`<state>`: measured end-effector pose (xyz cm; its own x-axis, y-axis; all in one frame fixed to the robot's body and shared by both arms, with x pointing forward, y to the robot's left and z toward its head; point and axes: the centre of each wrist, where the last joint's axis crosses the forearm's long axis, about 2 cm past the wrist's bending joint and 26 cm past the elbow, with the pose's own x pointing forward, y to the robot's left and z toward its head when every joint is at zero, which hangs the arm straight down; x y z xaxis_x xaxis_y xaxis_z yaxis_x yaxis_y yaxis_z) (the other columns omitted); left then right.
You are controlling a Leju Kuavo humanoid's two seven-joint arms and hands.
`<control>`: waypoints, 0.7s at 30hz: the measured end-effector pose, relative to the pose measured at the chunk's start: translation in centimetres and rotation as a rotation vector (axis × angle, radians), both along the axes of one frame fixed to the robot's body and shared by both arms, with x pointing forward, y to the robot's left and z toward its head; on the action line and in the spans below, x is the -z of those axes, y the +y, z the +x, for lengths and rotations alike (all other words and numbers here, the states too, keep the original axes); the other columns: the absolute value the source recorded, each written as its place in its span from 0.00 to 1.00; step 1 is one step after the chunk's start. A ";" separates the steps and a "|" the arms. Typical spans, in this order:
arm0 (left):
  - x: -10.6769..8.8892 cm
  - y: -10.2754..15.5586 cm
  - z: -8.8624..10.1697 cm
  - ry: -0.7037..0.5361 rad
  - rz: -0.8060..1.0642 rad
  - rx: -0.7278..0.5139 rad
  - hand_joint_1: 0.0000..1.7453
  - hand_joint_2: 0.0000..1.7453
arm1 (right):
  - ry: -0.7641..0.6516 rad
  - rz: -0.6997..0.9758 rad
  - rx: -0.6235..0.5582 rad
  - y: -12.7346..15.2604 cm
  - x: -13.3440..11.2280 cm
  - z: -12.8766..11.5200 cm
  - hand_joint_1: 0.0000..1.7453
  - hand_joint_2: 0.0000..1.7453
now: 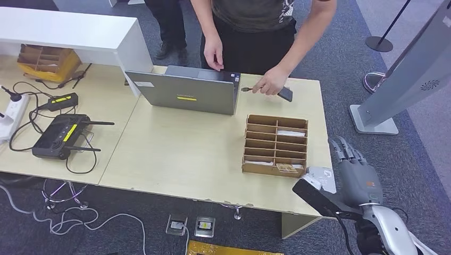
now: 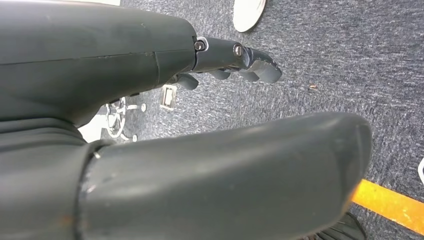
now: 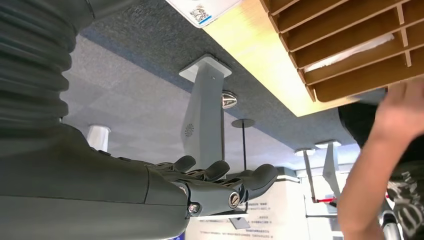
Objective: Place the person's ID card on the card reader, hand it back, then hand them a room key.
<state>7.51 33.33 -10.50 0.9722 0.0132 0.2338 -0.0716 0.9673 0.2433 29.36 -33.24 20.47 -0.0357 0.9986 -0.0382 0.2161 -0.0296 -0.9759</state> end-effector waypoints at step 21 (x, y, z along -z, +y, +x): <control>0.0 0.0 0.0 0.001 0.000 -0.019 0.00 0.00 | 0.007 0.056 -0.027 4.8 3.5 0.5 0.00 1.00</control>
<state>7.48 33.30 -10.51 0.9720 0.0315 0.2327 -0.0896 0.9658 0.2435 29.82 -28.48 17.00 -0.0630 0.9979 0.0176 0.2090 0.0305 -0.9775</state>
